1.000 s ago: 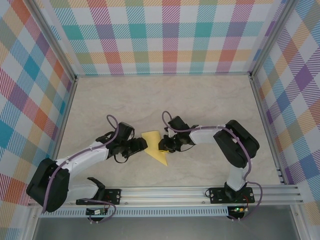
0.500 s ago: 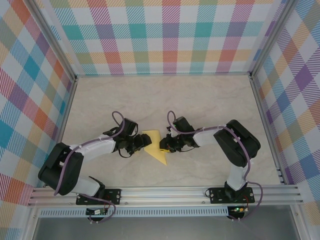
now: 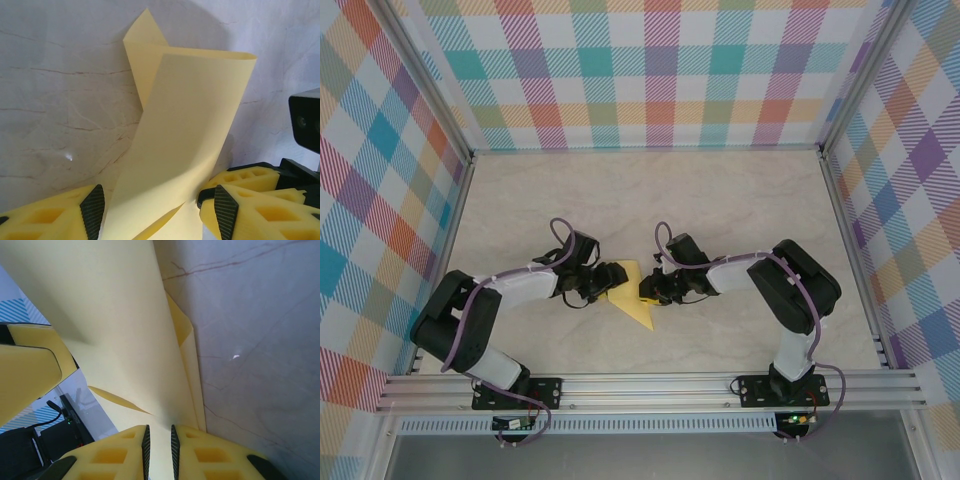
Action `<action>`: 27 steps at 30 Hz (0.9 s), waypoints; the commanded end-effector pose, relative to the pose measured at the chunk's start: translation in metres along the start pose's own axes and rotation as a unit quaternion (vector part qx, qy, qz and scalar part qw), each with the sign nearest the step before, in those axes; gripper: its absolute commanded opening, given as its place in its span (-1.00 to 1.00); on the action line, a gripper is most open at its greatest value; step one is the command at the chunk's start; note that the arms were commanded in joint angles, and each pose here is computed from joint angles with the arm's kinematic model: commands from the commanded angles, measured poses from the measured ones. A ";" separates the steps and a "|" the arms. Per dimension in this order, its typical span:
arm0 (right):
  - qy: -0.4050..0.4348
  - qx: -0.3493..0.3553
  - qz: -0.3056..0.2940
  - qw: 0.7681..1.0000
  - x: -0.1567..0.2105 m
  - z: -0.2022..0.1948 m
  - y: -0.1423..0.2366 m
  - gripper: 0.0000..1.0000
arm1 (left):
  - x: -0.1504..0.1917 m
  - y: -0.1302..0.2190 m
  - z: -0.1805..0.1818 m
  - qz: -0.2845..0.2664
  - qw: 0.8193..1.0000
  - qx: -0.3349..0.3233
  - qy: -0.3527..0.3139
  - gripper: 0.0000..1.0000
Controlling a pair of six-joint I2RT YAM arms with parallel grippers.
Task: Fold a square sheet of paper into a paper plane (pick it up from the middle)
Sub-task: Fold the wing for the fifth time at the center of the table.
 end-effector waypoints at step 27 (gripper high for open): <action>-0.045 0.065 -0.002 0.997 0.006 -0.024 -0.003 -0.45 | -0.014 0.009 -0.004 0.028 0.994 0.098 0.043 -0.55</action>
Point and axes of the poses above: each hand's point on the last joint's axis, 136 mm out from that joint toward the fingers, its own y axis back along the fingers, its own z axis along the line the jaws close on, x = y × z, the point moved 8 cm from there along y, back along the fingers, and after that the axes turned 5 degrees about y, right-handed, at the moved point
